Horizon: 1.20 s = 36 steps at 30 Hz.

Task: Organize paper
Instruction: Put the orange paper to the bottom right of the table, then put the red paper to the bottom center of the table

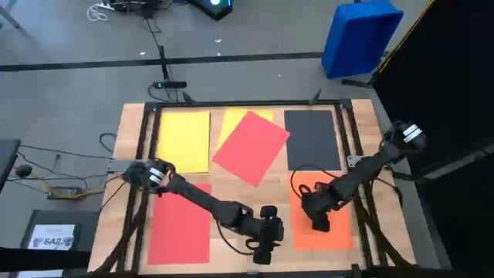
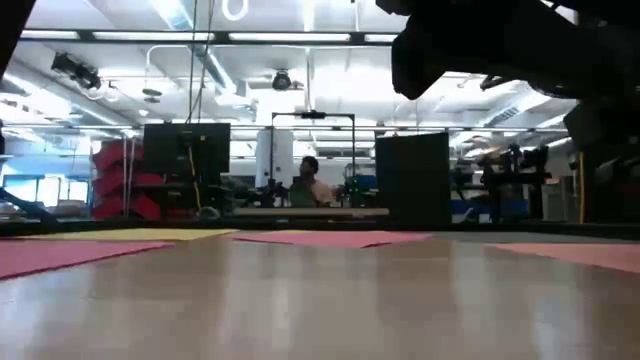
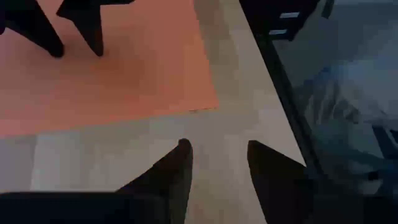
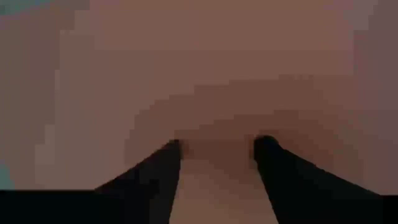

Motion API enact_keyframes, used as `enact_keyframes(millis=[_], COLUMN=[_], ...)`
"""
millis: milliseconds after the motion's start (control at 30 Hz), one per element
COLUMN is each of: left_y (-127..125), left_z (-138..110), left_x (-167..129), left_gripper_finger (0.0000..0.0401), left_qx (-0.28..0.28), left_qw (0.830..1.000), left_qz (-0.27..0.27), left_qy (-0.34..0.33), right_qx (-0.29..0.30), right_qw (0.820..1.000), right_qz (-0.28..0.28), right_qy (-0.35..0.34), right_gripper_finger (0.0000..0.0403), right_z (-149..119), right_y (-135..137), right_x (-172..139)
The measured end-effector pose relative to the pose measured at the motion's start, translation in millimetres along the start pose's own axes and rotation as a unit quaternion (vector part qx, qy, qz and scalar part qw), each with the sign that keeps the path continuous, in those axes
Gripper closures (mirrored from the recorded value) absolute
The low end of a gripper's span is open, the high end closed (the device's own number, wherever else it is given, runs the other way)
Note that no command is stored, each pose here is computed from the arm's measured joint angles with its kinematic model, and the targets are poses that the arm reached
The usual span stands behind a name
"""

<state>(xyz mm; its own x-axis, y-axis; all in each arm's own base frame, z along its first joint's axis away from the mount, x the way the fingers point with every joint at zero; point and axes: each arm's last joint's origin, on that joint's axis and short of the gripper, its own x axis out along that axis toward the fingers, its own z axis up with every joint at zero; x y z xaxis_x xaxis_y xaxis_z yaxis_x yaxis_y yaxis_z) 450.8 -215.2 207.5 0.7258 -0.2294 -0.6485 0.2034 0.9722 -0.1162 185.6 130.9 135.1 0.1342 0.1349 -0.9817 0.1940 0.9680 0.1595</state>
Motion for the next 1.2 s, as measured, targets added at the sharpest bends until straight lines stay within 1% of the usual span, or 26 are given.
enact_keyframes(millis=[300, 600, 700, 800, 900, 967, 1067, 1200], left_y=[0, 1, 3, 9, 19, 29, 53, 94], left_z=[0, -3, -5, -3, 1, 3, -2, -24], left_x=[0, 0, -8, -27, -50, -60, -69, -76], left_gripper_finger=[0.0264, 0.0264, 0.0264, 0.0264, 0.0264, 0.0264, 0.0264, 0.0264], left_qx=[0.000, 0.005, 0.021, 0.044, 0.064, 0.071, 0.067, 0.039], left_qw=[1.000, 1.000, 0.998, 0.993, 0.981, 0.976, 0.972, 0.971], left_qz=[0.000, 0.005, 0.032, 0.090, 0.154, 0.179, 0.195, 0.197], left_qy=[0.000, 0.017, 0.042, 0.070, 0.094, 0.102, 0.117, 0.132], right_qx=[0.004, 0.009, 0.009, 0.009, -0.001, -0.005, -0.013, -0.021], right_qw=[1.000, 0.999, 0.998, 0.997, 0.994, 0.990, 0.982, 0.970], right_qz=[0.002, 0.015, 0.020, 0.023, 0.017, 0.009, -0.002, -0.015], right_qy=[-0.011, -0.052, -0.064, -0.079, -0.110, -0.139, -0.187, -0.243], right_gripper_finger=[0.0213, 0.0213, 0.0213, 0.0213, 0.0213, 0.0213, 0.0213, 0.0213], right_z=[-1, -2, -2, -1, 2, 6, 15, 30], right_y=[-2, -3, -3, -4, -5, -8, -12, -19], right_x=[-6, -22, -27, -31, -36, -40, -47, -52])
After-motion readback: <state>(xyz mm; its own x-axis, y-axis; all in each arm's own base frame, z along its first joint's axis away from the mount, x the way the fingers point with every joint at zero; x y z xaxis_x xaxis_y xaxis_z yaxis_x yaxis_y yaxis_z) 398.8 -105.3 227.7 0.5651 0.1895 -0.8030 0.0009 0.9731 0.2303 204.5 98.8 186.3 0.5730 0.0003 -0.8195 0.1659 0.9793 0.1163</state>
